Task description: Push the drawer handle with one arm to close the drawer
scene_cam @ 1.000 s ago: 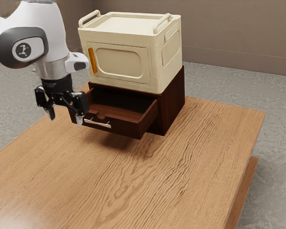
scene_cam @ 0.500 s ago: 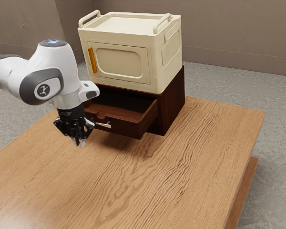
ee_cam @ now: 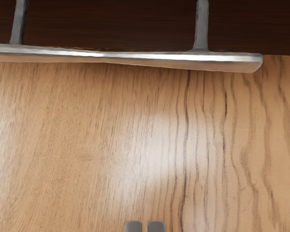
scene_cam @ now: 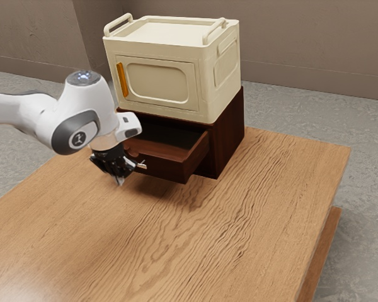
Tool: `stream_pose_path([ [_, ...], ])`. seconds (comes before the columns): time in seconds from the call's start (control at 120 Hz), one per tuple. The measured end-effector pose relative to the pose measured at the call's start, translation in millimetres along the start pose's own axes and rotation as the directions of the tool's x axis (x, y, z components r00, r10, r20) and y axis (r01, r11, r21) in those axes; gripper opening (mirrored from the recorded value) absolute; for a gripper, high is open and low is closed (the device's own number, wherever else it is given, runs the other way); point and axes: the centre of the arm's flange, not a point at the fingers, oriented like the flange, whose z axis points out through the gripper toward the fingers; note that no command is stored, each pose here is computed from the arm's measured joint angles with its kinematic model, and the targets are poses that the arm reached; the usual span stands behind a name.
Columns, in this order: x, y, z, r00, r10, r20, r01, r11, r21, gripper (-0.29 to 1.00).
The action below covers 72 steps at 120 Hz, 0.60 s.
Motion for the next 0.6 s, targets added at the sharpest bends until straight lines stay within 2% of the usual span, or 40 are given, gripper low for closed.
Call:
stream_pose_path([
  [0.333, 40, -12, 12, 0.996, 0.057, -0.071, -0.056, 0.998, 0.014, -0.08],
  [0.6, 68, -19, 20, 0.991, 0.094, -0.094, -0.090, 0.995, 0.036, -0.08],
])
